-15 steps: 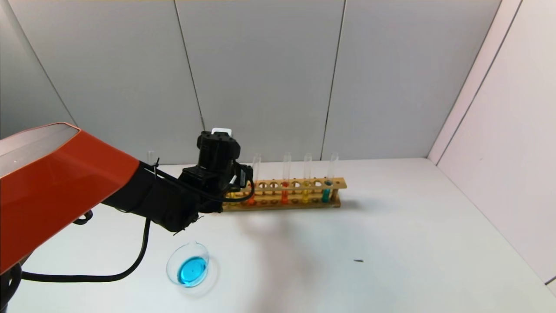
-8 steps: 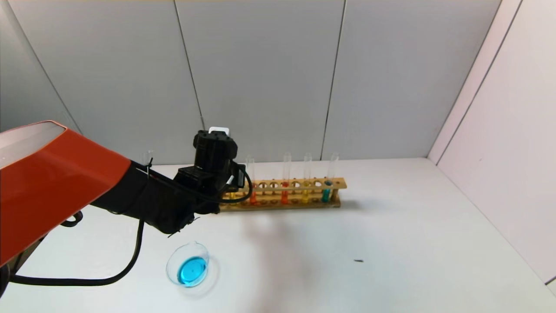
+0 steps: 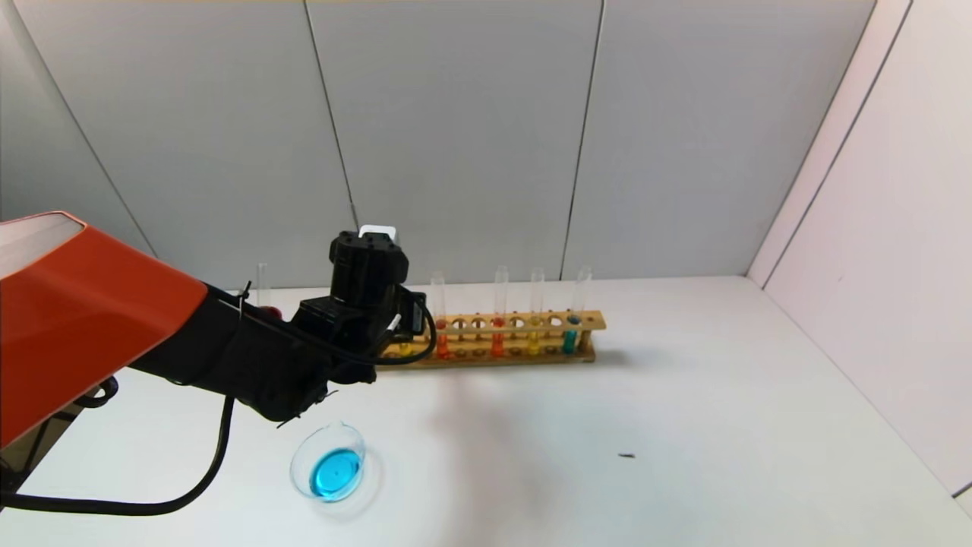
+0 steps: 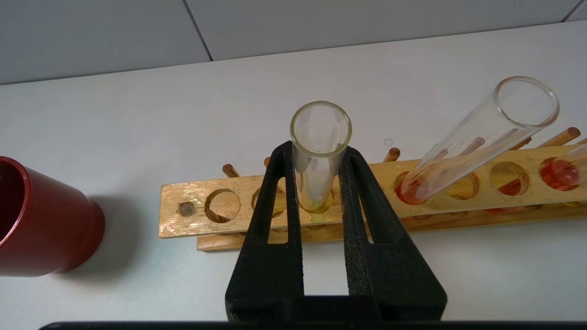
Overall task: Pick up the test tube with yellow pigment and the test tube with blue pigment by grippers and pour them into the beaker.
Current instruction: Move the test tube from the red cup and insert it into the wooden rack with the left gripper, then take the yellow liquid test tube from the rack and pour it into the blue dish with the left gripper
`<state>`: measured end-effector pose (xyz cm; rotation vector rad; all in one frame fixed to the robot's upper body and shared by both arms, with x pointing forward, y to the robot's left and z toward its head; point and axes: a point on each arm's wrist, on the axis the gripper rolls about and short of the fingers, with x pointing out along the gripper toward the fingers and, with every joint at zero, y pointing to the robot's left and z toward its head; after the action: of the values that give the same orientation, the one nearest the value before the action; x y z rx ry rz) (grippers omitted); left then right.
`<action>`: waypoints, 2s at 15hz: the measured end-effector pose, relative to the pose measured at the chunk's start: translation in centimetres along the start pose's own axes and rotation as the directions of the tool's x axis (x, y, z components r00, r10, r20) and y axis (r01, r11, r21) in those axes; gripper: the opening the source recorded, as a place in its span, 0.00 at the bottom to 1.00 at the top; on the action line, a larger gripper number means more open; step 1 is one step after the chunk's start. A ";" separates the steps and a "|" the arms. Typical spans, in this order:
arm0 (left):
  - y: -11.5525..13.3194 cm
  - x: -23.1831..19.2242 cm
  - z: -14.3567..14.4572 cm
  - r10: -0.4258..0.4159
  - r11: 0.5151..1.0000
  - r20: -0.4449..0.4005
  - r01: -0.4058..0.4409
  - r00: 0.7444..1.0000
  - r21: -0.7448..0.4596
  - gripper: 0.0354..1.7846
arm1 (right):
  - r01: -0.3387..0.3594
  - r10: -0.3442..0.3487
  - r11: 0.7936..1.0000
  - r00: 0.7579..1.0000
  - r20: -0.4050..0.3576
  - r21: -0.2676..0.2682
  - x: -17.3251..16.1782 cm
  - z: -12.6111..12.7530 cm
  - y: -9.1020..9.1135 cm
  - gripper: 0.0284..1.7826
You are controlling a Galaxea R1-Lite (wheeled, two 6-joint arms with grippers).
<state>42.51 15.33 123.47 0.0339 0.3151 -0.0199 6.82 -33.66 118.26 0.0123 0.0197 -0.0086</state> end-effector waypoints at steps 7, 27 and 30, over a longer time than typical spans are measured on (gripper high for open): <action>-0.1 0.0 0.2 0.000 1.000 0.001 0.000 1.000 0.003 0.15 | 0.000 0.000 1.000 1.000 0.000 0.000 0.0 0.0 0.0 0.95; -0.4 -0.9 4.0 0.012 1.000 0.073 -0.014 0.997 0.025 0.15 | -0.001 0.001 1.000 1.000 0.000 0.000 0.0 0.0 0.0 0.95; -0.4 -1.0 4.8 0.011 1.000 0.089 -0.013 0.996 0.017 0.15 | 0.000 0.000 1.000 1.000 0.000 0.000 0.0 0.0 0.0 0.95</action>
<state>43.06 14.75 128.32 0.0521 0.2261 -0.0120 6.82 -33.66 118.26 0.0118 0.0197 -0.0086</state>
